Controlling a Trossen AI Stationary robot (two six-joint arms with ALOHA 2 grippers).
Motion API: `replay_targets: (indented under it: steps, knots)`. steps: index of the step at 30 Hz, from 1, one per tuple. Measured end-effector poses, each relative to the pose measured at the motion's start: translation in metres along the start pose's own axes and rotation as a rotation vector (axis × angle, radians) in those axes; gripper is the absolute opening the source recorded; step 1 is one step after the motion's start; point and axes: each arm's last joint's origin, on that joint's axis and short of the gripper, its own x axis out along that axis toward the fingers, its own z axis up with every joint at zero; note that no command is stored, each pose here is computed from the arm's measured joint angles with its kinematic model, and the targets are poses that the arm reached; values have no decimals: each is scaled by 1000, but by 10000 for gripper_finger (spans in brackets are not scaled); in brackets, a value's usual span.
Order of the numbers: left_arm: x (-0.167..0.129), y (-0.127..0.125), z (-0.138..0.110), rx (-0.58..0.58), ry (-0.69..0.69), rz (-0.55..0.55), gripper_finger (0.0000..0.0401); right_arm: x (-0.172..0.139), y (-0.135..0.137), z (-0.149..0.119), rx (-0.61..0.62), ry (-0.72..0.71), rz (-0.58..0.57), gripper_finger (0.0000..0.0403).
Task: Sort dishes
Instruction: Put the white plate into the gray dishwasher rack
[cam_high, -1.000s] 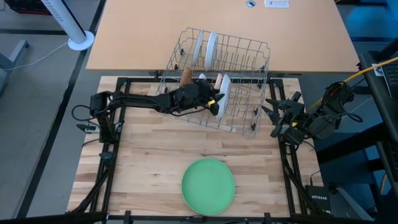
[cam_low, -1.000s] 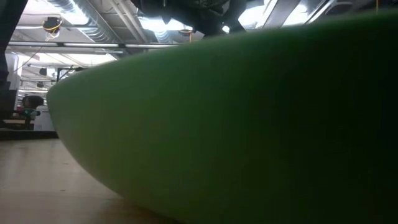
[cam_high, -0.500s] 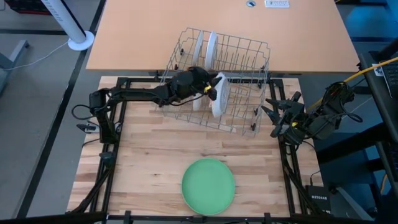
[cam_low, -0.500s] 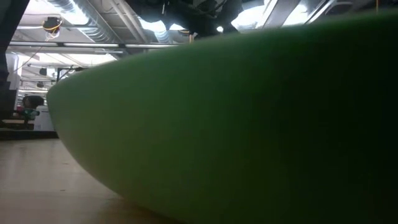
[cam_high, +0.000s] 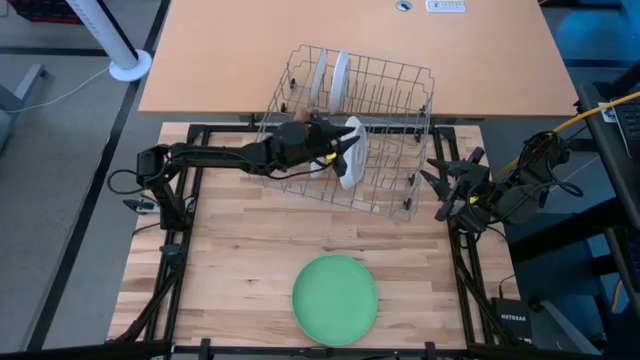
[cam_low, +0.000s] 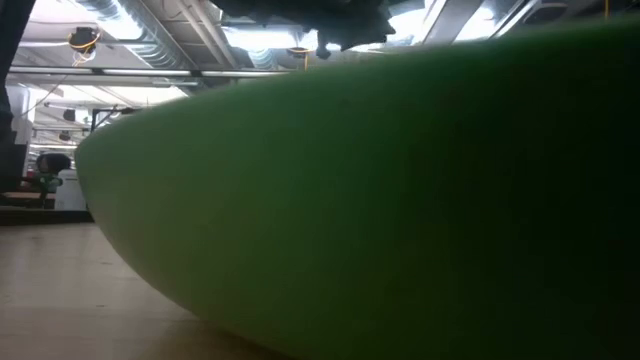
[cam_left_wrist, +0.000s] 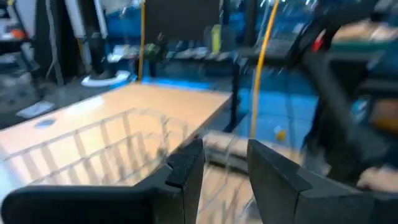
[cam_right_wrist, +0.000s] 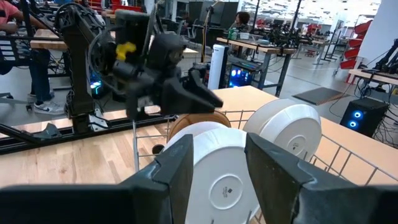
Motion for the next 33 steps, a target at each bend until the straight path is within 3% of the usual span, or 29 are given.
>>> replay_targets:
  steps: [5, 16, 25, 33]
  knots:
    - [-1, 3, -10, 107, 103, 84, 115, 0, 0, 0, 17, 2, 9, 152]
    - [-3, 12, -13, 221, 164, 342, 115, 0, 0, -3, -10, 14, 24, 152]
    - [-5, 12, -27, 225, 292, 334, 115, 0, 0, -3, -10, 14, 24, 152]
    - [-5, 2, -22, 128, 228, 221, 115, 0, 0, -3, -10, 14, 25, 152]
